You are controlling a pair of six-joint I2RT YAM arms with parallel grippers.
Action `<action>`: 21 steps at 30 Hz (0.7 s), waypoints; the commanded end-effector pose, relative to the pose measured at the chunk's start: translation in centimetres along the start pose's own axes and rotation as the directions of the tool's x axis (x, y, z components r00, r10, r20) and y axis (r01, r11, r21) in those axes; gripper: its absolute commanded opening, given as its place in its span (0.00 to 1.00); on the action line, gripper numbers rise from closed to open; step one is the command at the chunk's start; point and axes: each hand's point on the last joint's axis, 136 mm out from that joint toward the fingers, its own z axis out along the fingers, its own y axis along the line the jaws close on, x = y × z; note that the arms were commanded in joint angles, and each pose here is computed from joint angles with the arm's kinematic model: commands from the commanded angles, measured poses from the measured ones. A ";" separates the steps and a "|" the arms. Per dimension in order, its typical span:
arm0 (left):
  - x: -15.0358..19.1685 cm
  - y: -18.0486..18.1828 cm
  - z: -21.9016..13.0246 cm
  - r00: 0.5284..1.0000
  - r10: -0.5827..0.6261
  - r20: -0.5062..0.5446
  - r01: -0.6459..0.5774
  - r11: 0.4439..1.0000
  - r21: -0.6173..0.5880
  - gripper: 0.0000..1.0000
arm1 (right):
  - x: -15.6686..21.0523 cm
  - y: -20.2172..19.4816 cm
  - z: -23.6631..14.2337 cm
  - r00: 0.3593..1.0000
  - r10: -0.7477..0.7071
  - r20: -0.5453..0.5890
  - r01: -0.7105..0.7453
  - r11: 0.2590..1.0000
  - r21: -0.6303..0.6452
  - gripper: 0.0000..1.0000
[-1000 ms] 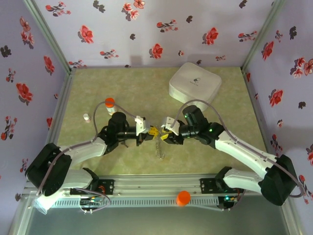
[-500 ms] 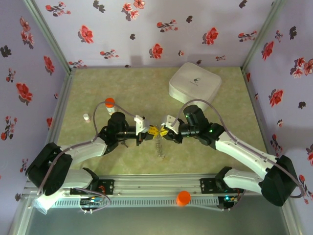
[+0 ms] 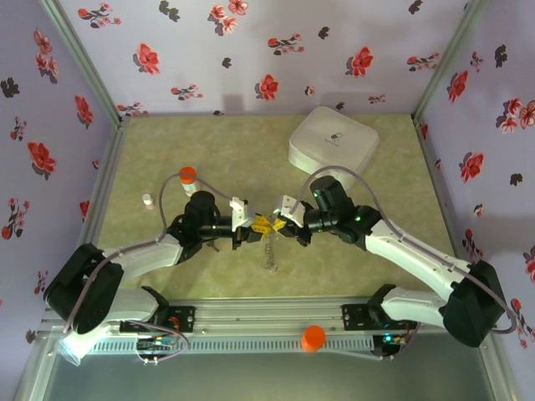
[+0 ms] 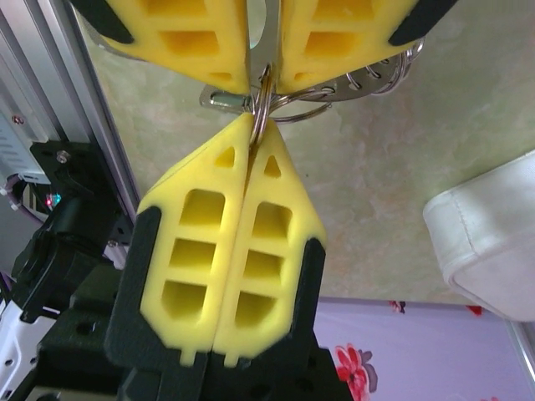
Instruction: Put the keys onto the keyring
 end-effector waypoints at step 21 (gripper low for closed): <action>-1.6 -1.4 -0.6 0.997 0.077 -0.020 -0.075 0.995 0.058 0.11 | 0.0 1.5 1.3 0.944 -0.184 -0.274 0.154 0.980 -0.126 0.00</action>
